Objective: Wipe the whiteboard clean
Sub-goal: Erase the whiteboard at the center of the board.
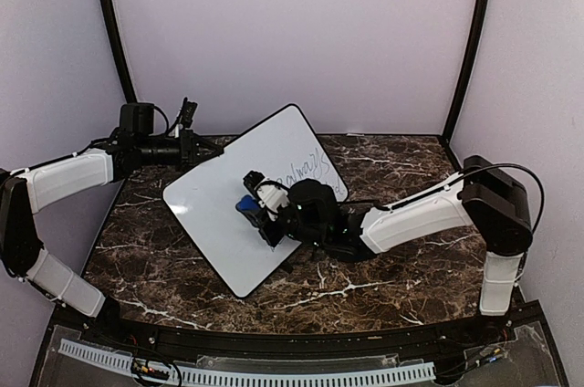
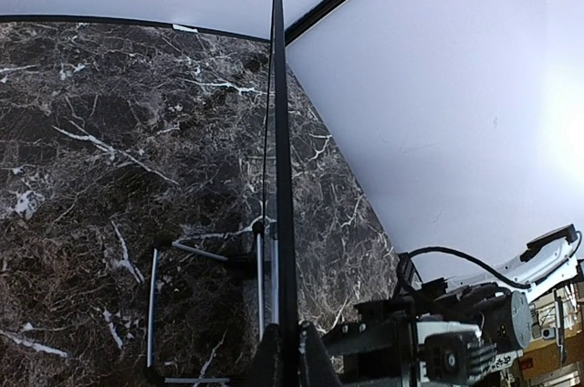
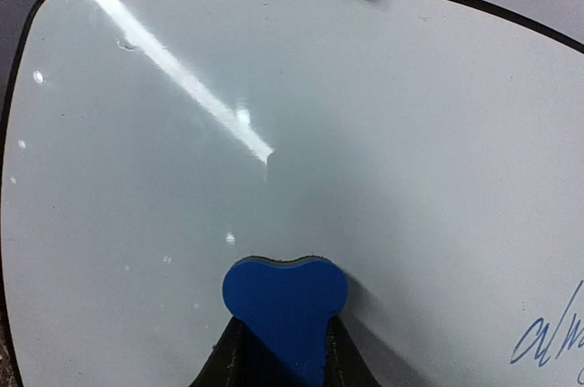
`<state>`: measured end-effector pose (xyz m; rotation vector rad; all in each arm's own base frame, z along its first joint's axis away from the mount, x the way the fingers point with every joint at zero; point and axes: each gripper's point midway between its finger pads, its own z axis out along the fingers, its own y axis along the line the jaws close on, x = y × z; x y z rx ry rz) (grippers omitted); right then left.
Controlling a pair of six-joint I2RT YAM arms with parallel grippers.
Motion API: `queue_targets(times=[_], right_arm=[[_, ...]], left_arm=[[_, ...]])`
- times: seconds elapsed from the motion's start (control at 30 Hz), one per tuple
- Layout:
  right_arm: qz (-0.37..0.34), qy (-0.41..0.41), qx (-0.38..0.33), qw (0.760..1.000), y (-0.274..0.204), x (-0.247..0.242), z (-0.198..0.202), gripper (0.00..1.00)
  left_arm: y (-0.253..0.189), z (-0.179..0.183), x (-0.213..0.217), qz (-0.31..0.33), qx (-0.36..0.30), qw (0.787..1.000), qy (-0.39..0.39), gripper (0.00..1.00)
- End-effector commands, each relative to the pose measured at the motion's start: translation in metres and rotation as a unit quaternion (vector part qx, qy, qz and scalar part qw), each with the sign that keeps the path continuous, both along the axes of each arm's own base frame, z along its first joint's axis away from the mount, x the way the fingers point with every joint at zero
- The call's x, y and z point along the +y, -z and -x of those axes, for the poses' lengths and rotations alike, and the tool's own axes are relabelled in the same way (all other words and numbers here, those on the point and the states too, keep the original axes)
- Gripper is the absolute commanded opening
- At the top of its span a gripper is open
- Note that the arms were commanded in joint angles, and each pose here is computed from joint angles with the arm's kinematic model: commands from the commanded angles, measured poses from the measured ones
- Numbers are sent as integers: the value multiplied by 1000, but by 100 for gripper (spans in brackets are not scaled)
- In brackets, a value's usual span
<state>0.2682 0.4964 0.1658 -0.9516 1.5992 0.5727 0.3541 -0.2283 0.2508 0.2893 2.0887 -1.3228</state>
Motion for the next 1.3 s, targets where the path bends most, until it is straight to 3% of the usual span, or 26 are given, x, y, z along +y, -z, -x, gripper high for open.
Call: queue_targets(times=[0.0,0.17,0.47,0.63,1.03,1.27], right_arm=[[13,-50,3,999,13,15,37,20],[18,-71,6,997,15,18,58,20],[33,69,-3,997,22,-19,-14,20],[47,90,-7,995,32,-27,-31,20],[33,-75,-23,996,36,7,62,20],[41,-103,-18,994,42,19,80,20]], left_arm=[[-39,13,-10,28,-72,996,40,0],[-40,14,-10,30,-72,996,40,0],[-41,15,-9,30,-75,996,39,0],[-42,15,-9,30,-77,996,39,0],[-41,14,-9,29,-75,996,39,0],[-40,14,-9,29,-74,996,39,0]])
